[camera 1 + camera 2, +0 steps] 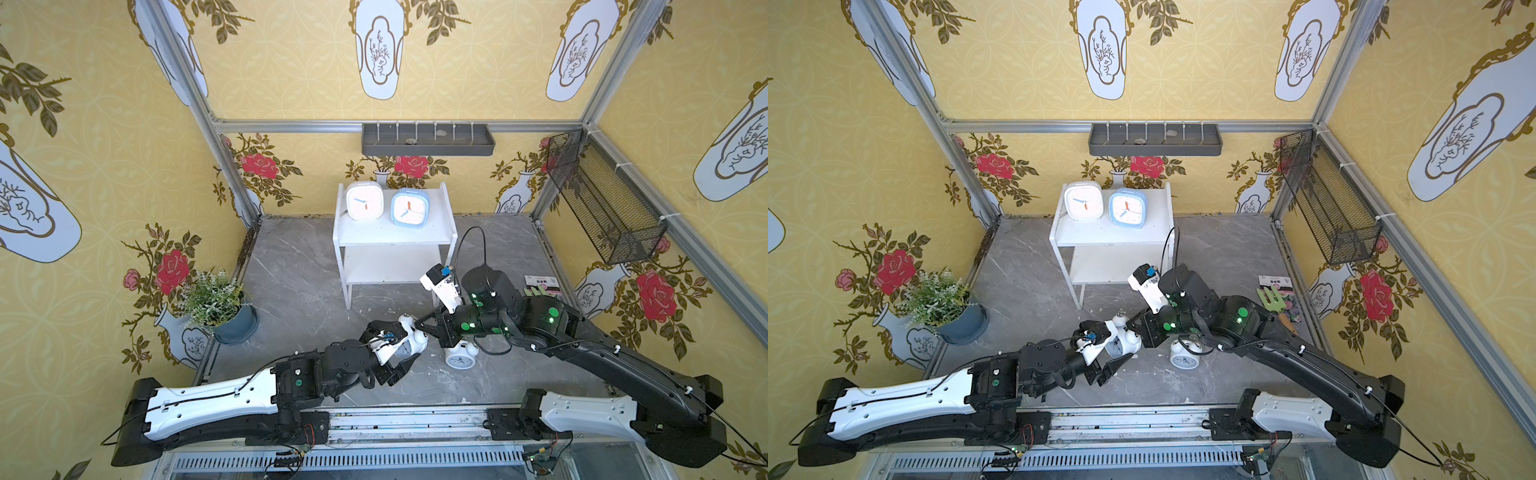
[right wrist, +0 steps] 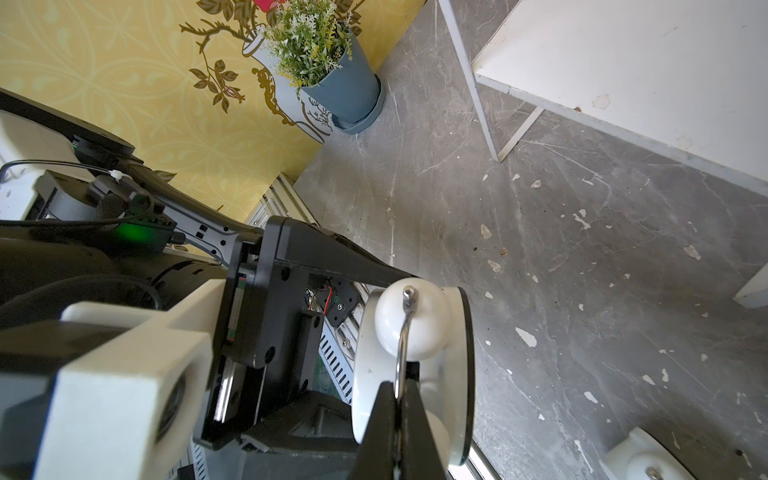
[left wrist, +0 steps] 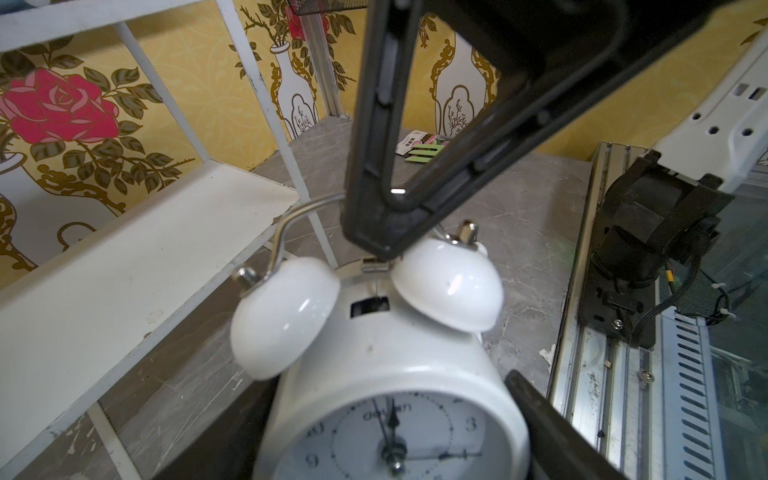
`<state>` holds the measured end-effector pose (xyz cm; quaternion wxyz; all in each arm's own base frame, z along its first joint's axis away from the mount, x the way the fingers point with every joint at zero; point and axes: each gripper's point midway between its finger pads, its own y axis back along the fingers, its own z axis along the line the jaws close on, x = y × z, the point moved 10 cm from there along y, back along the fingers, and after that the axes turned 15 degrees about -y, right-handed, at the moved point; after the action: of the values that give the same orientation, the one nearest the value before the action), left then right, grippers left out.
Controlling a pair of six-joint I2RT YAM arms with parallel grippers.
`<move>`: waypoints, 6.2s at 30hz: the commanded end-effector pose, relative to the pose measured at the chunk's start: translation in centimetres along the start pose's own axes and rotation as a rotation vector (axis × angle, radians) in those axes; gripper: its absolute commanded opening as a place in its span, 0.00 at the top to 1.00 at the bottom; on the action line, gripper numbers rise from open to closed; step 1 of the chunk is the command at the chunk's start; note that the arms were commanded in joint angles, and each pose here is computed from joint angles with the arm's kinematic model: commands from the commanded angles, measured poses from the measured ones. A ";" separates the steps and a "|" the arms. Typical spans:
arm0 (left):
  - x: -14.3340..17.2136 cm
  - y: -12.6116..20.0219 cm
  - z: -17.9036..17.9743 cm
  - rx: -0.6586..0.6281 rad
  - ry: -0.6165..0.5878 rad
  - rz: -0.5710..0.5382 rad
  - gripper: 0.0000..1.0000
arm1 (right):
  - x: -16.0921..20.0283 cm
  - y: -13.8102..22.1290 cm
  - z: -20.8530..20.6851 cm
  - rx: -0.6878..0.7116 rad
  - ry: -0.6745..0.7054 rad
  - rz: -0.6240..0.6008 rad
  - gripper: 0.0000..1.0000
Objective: Place the alarm clocks on the shelf by style
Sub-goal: Pick up the alarm from the center of the board, then place the alarm on the shelf.
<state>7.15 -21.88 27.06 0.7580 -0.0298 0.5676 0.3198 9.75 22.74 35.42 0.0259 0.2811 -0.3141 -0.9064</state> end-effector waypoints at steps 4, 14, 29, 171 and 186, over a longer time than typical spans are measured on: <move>-0.4 0.1 0.0 0.004 0.016 -0.040 0.30 | -0.8 0.0 0.9 -0.059 0.022 -0.054 0.98; -0.5 -0.1 -0.1 0.011 0.036 -0.059 0.44 | -1.0 0.3 0.6 -0.017 0.009 -0.094 0.81; 0.1 -0.4 0.4 -0.095 0.111 -0.056 0.48 | -1.4 2.7 -0.8 0.202 -0.018 -0.261 0.66; 5.4 -9.0 14.7 -0.847 0.355 0.028 0.42 | 4.8 5.7 -5.5 0.141 -0.152 -0.544 0.74; 6.0 -9.7 14.8 -0.836 0.328 0.043 0.43 | 5.1 5.6 -5.8 0.129 -0.149 -0.544 0.75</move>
<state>25.40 -20.59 23.40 0.5670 -0.3596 0.5047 0.5426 7.79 13.85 32.34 -0.2577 0.2854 -0.2939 -0.8751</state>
